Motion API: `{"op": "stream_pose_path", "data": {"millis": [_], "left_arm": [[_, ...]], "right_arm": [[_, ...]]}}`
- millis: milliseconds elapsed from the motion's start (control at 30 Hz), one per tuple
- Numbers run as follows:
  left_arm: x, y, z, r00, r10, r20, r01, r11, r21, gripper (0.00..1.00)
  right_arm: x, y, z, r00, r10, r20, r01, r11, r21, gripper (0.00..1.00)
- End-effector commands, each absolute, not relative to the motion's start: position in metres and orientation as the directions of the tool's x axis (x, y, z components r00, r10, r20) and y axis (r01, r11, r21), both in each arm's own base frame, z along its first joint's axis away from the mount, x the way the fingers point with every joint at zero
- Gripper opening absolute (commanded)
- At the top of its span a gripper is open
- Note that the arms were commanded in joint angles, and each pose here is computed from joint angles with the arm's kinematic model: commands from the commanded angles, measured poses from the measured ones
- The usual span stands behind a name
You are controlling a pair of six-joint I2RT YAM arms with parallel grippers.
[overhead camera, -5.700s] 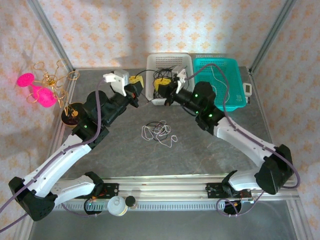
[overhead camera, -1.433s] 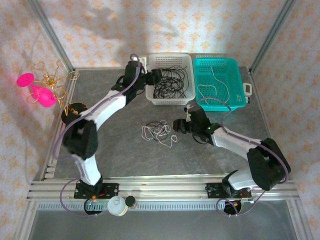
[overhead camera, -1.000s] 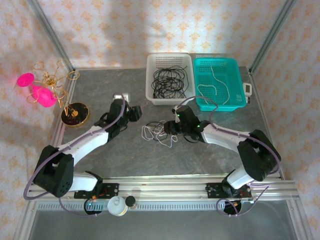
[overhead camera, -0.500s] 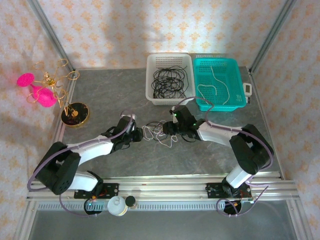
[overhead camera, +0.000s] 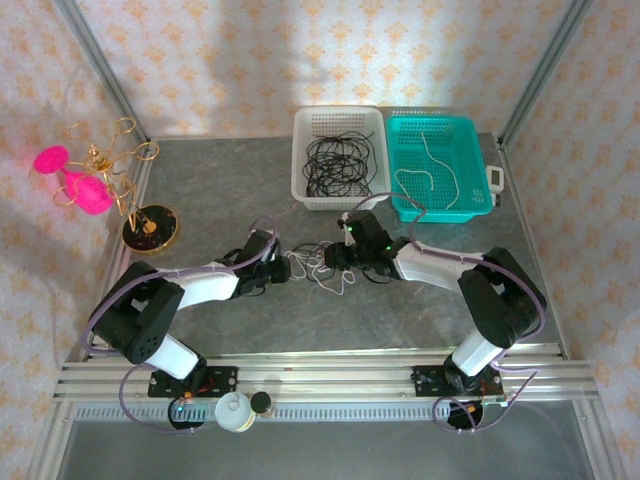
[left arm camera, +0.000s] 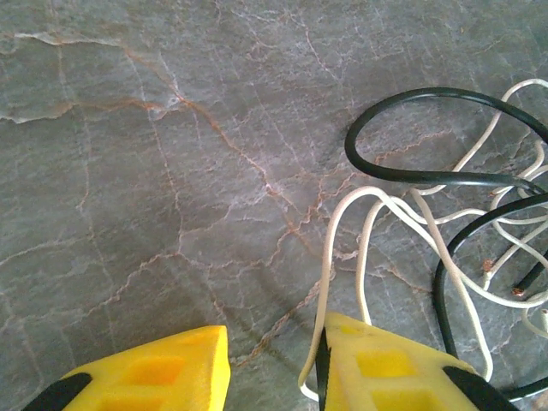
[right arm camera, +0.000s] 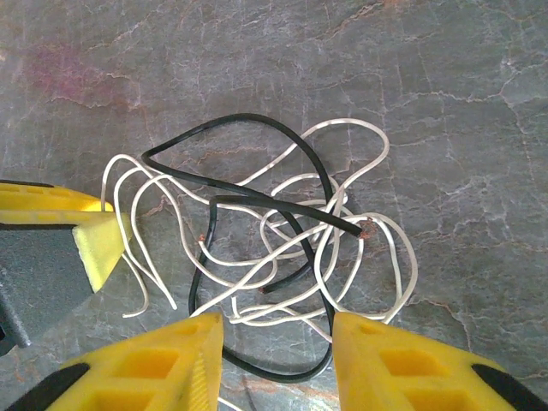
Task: Untangle the cables
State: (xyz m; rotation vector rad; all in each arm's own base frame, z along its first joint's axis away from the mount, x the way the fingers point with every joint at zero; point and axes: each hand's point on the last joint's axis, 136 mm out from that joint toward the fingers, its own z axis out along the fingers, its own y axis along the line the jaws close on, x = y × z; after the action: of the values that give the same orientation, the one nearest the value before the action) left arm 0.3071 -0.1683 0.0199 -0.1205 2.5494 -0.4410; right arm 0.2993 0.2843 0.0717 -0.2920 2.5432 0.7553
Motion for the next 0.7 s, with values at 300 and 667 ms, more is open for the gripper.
{"op": "stream_pose_path", "data": {"millis": [300,667], "left_arm": [[0.331,-0.196,0.037,-0.792,-0.182,-0.583,0.072,0.92,-0.385,0.04],[0.315,-0.151,0.143,-0.638,-0.12,-0.76,0.08,0.972,-0.221,0.0]], "right_arm": [[0.3,0.283,0.078,-0.854,-0.07,-0.515,-0.34,0.826,0.451,0.39],[0.303,0.287,0.134,-0.712,-0.109,-0.694,-0.51,0.759,0.403,0.4]]}}
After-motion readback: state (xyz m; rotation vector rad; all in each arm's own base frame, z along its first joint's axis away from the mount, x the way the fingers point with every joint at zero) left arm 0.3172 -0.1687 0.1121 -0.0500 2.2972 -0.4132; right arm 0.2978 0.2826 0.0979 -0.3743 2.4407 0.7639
